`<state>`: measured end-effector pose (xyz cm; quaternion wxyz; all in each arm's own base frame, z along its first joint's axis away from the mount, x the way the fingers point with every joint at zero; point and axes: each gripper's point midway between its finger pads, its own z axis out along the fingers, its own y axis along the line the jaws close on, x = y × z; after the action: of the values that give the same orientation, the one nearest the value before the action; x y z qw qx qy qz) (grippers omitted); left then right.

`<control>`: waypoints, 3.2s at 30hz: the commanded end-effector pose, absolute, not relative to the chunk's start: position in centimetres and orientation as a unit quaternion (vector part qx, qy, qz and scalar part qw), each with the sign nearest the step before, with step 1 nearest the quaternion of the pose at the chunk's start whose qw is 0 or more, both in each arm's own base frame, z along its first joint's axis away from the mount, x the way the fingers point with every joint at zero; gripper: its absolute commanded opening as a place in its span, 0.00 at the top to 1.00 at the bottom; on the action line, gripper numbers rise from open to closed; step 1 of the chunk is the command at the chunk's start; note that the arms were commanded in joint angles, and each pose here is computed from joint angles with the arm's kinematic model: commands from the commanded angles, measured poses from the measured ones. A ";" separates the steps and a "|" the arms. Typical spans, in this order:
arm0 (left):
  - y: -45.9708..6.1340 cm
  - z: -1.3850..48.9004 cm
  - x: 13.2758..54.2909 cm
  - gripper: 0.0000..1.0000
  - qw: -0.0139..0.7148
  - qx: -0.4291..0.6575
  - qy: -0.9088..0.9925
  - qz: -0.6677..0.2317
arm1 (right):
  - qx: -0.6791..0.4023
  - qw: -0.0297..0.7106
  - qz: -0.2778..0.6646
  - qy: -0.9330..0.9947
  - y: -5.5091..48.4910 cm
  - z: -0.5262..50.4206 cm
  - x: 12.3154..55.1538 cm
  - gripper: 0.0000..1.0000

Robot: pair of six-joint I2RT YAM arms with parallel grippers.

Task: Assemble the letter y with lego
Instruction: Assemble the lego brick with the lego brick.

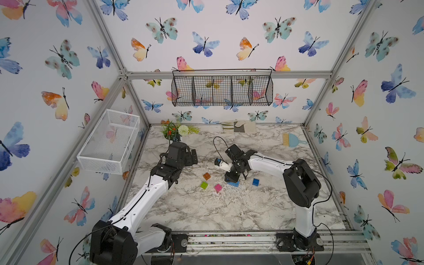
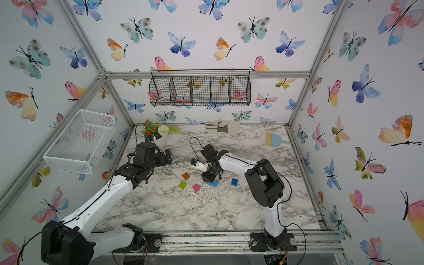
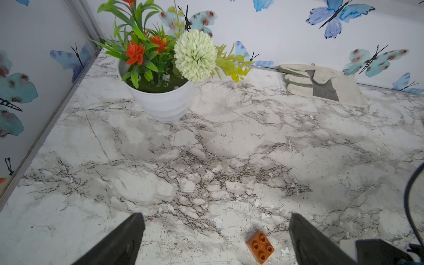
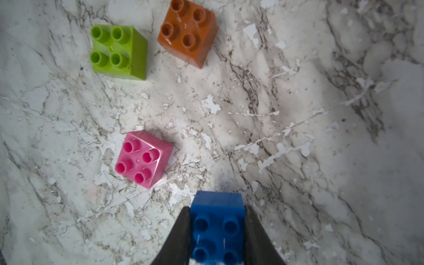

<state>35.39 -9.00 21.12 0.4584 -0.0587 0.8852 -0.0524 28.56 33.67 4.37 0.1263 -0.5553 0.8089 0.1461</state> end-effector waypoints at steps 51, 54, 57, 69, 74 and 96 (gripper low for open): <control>-8.5 21.7 35.5 0.01 0.464 -0.067 0.882 -0.053 | -0.577 0.010 0.142 0.805 33.2 1.4 25.0 0.96; -8.6 21.6 35.5 0.00 0.463 -0.066 0.882 -0.055 | -0.575 0.012 0.135 0.807 32.8 1.3 24.9 0.96; -8.6 21.5 35.5 0.01 0.463 -0.066 0.882 -0.055 | -0.569 0.019 0.121 0.813 32.1 1.0 25.0 0.96; -8.5 21.4 35.6 0.01 0.461 -0.068 0.883 -0.056 | -0.548 0.039 0.063 0.833 30.1 0.2 25.9 0.96; -8.5 21.5 35.6 0.00 0.462 -0.068 0.883 -0.056 | -0.545 0.037 0.079 0.834 30.5 -0.1 25.6 0.96; -8.7 21.6 35.6 0.00 0.462 -0.066 0.882 -0.062 | -0.500 0.121 0.092 0.852 33.0 3.1 31.5 0.71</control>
<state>35.53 -8.51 21.09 0.4577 -0.0649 0.8852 -0.0523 32.05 33.54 4.41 0.1497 -0.5074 0.8427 0.1001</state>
